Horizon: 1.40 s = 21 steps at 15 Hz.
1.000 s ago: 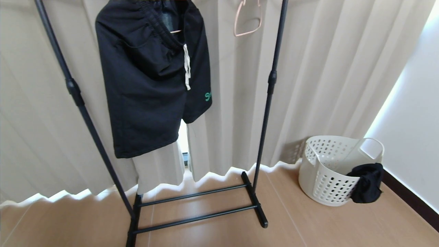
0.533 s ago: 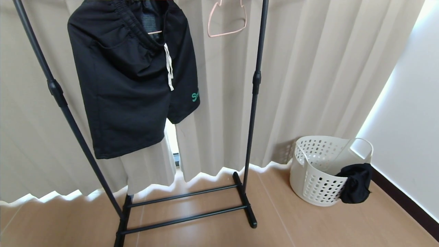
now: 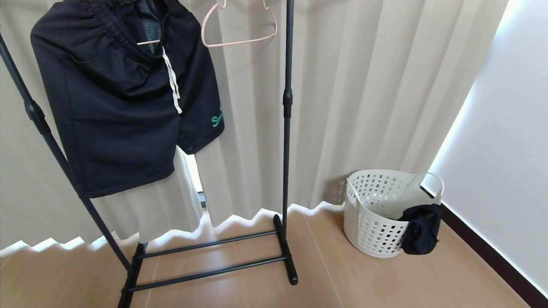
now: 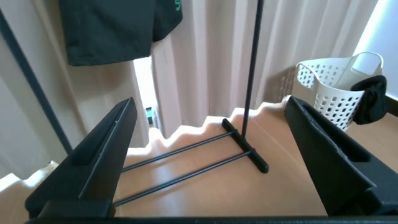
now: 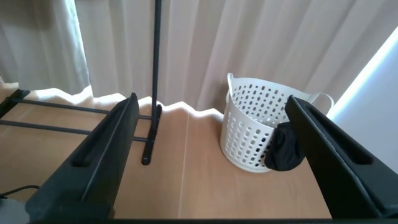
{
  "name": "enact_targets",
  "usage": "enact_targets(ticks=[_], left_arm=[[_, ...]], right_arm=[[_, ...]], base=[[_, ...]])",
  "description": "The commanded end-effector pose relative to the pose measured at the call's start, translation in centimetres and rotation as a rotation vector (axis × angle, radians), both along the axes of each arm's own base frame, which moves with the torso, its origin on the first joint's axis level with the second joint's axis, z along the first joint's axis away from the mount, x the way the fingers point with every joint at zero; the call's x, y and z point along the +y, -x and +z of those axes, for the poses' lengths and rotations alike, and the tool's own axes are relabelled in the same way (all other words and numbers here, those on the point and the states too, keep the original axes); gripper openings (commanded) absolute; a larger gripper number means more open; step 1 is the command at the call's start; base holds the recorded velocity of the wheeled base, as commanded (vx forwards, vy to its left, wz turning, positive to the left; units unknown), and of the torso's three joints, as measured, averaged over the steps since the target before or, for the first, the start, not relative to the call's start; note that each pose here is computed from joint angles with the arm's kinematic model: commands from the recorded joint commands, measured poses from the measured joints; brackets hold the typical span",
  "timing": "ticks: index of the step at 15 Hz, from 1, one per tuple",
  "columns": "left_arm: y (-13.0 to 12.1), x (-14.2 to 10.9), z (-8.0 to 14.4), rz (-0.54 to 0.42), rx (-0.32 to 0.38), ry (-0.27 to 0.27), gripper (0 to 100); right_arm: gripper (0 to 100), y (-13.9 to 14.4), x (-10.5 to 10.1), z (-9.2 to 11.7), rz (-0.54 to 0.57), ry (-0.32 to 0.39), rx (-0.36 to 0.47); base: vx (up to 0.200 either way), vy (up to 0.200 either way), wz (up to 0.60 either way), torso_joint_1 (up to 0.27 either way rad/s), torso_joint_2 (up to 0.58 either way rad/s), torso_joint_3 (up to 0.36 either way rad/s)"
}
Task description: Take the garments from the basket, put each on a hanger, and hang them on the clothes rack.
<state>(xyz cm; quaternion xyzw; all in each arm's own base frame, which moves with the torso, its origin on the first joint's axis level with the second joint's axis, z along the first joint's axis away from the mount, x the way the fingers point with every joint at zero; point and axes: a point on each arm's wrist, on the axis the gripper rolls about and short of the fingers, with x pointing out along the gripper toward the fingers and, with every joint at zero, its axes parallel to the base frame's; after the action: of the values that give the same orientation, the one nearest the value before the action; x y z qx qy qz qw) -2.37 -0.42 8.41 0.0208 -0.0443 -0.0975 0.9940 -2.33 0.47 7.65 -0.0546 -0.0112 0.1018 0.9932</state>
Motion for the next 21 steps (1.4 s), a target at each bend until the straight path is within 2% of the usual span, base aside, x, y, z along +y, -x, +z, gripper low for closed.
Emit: enact_targets(ticks=[1, 3, 11, 15, 21], left_arm=[[-0.01, 0.0, 0.02, 0.001, 0.0, 0.0, 100], [-0.01, 0.0, 0.02, 0.001, 0.0, 0.0, 100], [-0.01, 0.0, 0.02, 0.001, 0.0, 0.0, 100], [-0.01, 0.0, 0.02, -0.001, 0.0, 0.0, 100], [-0.01, 0.0, 0.02, -0.002, 0.0, 0.0, 100]], right_arm=[[100, -0.01, 0.0, 0.01, 0.001, 0.0, 0.001], [100, -0.01, 0.0, 0.01, 0.001, 0.0, 0.001], [100, -0.01, 0.0, 0.01, 0.001, 0.0, 0.001], [100, -0.01, 0.0, 0.01, 0.001, 0.0, 0.001], [100, -0.01, 0.0, 0.01, 0.001, 0.0, 0.001]], base=[[0.2, -0.2, 0.0, 0.002, 0.01, -0.002], [0.2, -0.2, 0.0, 0.002, 0.0, 0.005], [0.0, -0.2, 0.0, 0.005, 0.0, 0.002], [0.0, -0.2, -0.6, 0.002, 0.0, 0.004], [0.0, 0.0, 0.0, 0.0, 0.0, 0.0]])
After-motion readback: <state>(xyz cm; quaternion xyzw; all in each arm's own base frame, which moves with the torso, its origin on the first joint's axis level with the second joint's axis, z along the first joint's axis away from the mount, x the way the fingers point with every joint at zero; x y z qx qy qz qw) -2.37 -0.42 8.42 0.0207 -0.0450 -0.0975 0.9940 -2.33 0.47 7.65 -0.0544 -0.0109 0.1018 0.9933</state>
